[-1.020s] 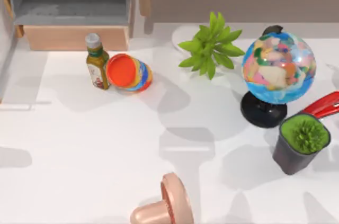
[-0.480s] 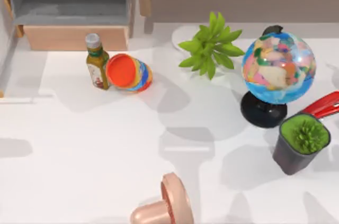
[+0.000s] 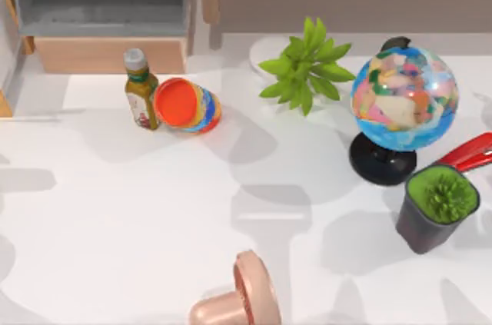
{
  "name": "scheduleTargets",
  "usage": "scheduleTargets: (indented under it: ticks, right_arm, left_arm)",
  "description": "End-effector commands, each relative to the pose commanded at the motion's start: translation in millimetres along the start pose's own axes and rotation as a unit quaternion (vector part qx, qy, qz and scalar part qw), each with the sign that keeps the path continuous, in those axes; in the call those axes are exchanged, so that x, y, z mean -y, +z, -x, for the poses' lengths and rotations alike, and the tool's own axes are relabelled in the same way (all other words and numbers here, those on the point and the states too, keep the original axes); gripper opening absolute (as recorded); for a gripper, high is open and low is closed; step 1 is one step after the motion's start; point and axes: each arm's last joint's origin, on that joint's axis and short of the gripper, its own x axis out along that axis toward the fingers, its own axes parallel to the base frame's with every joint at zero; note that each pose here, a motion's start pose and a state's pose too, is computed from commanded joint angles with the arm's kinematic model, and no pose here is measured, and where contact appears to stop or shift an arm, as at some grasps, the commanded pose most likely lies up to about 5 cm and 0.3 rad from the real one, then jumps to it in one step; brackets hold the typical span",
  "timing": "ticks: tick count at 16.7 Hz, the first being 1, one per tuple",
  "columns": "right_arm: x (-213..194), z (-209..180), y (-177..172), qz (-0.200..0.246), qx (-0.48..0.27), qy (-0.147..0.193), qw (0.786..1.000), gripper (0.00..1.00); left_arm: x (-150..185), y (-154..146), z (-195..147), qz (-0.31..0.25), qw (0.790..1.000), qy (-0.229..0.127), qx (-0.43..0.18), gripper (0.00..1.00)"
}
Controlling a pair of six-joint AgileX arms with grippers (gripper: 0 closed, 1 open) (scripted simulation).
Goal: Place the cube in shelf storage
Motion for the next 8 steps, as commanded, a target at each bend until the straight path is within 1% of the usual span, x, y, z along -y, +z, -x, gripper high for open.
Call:
scheduleTargets:
  ticks: [3, 8]
  right_arm:
    - [0, 0, 0, 0.0, 0.0, 0.0, 1.0, 1.0]
    - [0, 0, 0, 0.0, 0.0, 0.0, 1.0, 1.0]
  left_arm:
    - [2, -2, -2, 0.002, 1.0, -0.004, -0.004, 0.0]
    - [0, -4, -47, -0.001, 1.0, 0.001, -0.002, 0.0]
